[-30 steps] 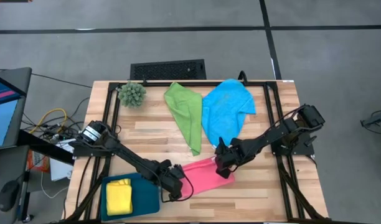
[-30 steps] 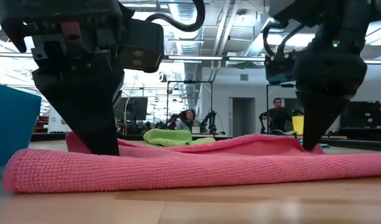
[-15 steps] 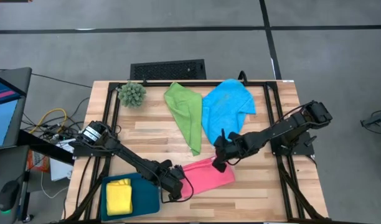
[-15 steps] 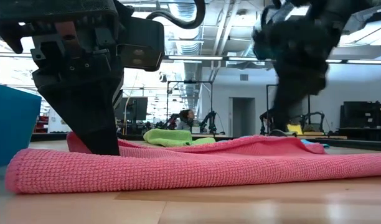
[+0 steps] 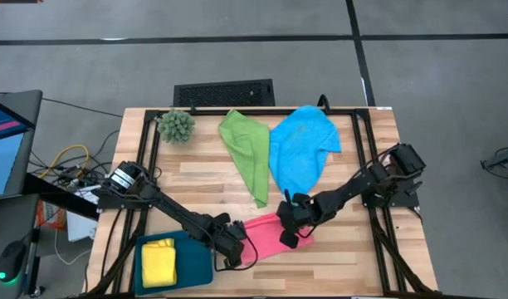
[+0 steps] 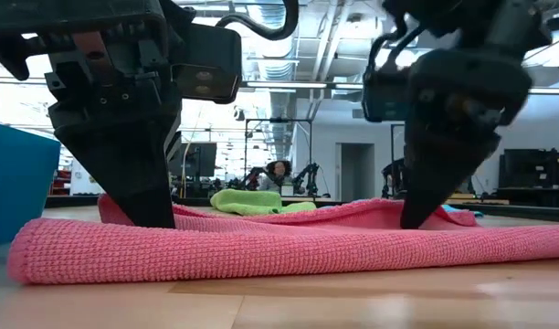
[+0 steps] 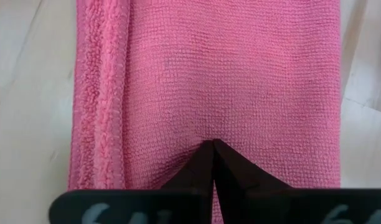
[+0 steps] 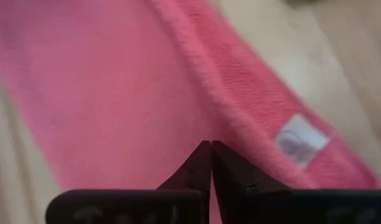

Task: Fold microfiber towels
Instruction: Fold the pink microfiber towel

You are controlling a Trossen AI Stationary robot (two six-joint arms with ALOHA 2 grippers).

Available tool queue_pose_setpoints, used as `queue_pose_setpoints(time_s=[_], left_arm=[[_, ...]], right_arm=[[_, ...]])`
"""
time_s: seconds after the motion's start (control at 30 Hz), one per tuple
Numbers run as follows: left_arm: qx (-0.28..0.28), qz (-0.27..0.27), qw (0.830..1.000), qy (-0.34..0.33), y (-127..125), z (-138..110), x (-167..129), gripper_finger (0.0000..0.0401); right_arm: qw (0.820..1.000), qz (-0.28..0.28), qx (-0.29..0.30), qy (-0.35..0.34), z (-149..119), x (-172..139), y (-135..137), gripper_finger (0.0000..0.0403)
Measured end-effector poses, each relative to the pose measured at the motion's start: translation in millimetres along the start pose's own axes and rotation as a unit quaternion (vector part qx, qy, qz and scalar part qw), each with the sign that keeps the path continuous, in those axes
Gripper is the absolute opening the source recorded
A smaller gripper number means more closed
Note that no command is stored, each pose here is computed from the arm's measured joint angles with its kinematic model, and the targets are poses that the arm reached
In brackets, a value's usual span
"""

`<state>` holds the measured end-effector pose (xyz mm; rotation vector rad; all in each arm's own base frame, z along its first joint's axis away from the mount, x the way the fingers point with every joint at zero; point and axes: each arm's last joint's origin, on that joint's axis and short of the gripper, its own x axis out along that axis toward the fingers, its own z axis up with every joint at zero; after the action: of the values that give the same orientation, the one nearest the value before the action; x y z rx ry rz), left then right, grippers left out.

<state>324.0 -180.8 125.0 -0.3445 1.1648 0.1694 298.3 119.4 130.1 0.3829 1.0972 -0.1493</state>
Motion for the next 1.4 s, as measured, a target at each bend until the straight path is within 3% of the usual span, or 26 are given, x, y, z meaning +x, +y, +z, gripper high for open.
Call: queue_pose_setpoints(time_s=[0.23, 0.43, 0.6, 0.77, 0.93, 1.03, 1.17, 1.4], left_arm=[[0.011, -0.001, 1.0, 0.002, 0.1, -0.3, 0.1, 0.0], [0.013, -0.001, 1.0, 0.002, 0.1, -0.2, 0.1, 0.0], [0.013, 0.001, 1.0, 0.001, 0.7, 0.2, 0.2, 0.0], [0.013, 0.003, 1.0, -0.002, 1.5, 1.1, 0.4, 0.0], [0.01, 0.011, 1.0, -0.012, 1.7, 1.7, 0.4, 0.0], [0.011, 0.012, 1.0, -0.017, 1.6, 2.0, 0.4, 0.0002], [0.012, 0.013, 1.0, -0.024, 1.2, 2.8, 0.4, 0.0024], [0.007, 0.002, 0.999, -0.044, 0.5, 8.4, 1.3, 0.0073]], right_arm=[[1.0, -0.001, 0.018, -0.013, 11.7, -8.3, -9.2, 0.0027], [0.998, -0.054, 0.043, 0.01, 16.6, -10.2, -31.5, 0.0029], [0.996, -0.068, 0.064, 0.015, 23.3, -11.3, -44.7, 0.0027], [0.993, -0.06, 0.1, -0.004, 29.4, -38.5, -48.6, 0.003], [0.98, -0.047, 0.191, -0.013, 21.5, -77.4, -44.2, 0.0036], [0.973, -0.027, 0.23, 0.008, 7.1, -93.0, -31.8, 0.0058], [0.963, -0.041, 0.261, 0.045, -21.0, -99.2, -12.0, 0.0115], [0.948, -0.089, 0.296, 0.073, -50.8, -63.7, 13.1, 0.0221]])
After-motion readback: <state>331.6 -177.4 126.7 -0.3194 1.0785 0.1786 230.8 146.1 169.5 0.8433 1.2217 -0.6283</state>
